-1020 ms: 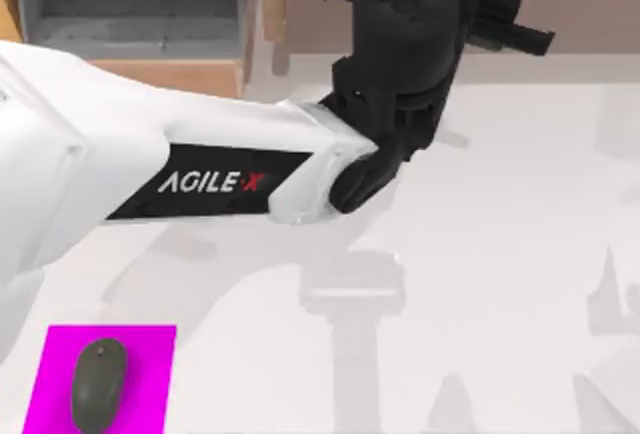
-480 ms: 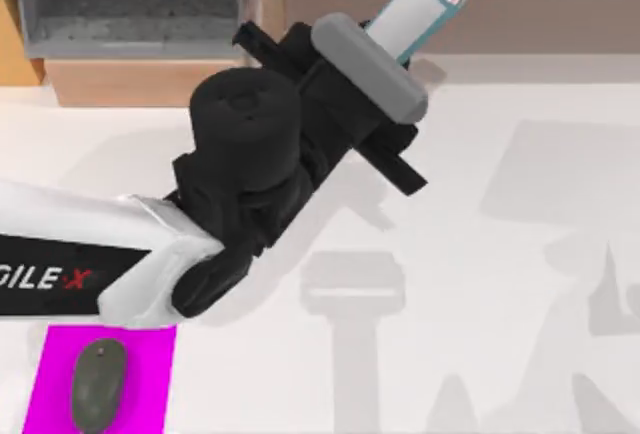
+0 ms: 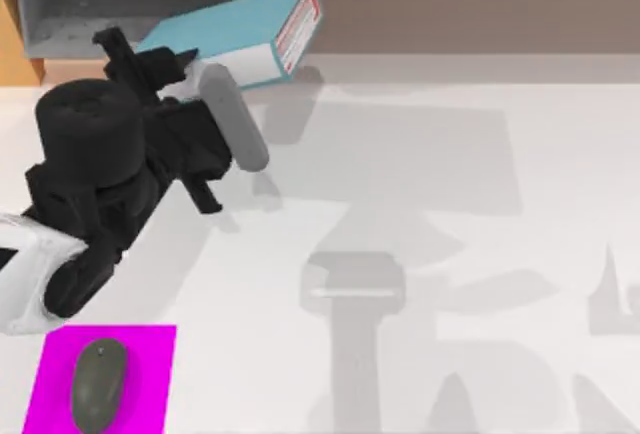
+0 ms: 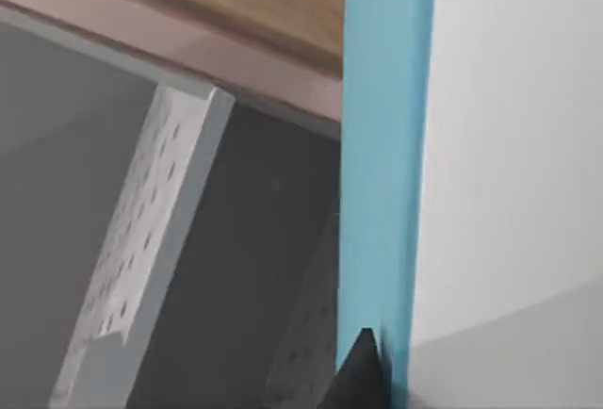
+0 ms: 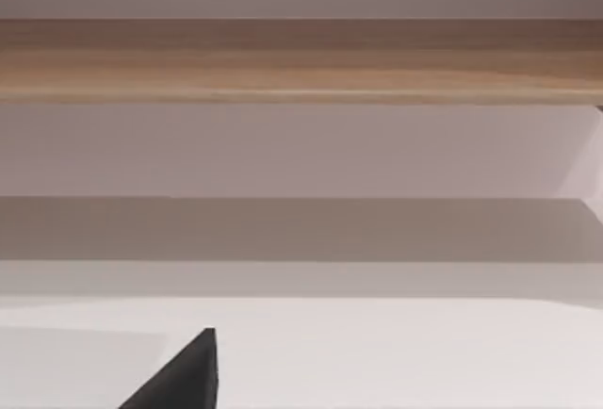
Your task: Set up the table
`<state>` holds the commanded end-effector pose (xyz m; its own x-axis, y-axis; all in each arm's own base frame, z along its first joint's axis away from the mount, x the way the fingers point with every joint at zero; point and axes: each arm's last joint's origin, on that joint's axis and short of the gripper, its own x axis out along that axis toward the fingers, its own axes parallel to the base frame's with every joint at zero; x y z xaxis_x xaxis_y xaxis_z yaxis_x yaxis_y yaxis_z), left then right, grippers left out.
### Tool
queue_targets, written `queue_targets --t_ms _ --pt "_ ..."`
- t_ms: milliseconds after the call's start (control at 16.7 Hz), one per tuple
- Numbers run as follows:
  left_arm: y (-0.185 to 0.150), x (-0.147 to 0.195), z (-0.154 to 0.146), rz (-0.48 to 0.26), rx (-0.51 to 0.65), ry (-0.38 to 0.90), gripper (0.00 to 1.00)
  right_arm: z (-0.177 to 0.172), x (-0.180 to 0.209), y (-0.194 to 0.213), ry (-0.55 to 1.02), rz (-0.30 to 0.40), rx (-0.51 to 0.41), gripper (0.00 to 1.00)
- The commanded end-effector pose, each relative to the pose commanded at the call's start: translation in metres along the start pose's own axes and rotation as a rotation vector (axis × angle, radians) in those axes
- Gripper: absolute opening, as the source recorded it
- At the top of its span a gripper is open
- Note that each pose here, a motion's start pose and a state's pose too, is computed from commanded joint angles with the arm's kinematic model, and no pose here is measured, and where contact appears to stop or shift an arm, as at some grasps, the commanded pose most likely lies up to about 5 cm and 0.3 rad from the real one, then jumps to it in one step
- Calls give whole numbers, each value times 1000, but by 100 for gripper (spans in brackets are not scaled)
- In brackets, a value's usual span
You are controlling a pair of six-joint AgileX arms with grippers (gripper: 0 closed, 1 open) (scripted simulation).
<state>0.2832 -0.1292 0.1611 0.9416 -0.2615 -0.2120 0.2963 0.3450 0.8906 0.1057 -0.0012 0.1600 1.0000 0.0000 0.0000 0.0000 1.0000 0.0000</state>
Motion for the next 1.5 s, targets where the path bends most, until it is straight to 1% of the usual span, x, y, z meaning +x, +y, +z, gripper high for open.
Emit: queue_targets --t_ms 120,240,360,480,900,1080,1260,1500 --pt "9 7 -24 7 134 95 0 0 0 0 0 0 0 100" --pt "19 19 -43 11 237 166 0 0 0 0 0 0 0 100" --pt "26 33 -56 7 312 215 0 0 0 0 0 0 0 100" --pt "28 41 -62 -1 352 235 0 0 0 0 0 0 0 100" --pt "29 42 -62 -1 361 235 0 0 0 0 0 0 0 100" --pt "35 54 -67 10 358 248 0 0 0 0 0 0 0 100" --pt "34 69 -69 0 360 241 0 0 0 0 0 0 0 100" --pt "33 71 -69 -3 360 238 0 0 0 0 0 0 0 100"
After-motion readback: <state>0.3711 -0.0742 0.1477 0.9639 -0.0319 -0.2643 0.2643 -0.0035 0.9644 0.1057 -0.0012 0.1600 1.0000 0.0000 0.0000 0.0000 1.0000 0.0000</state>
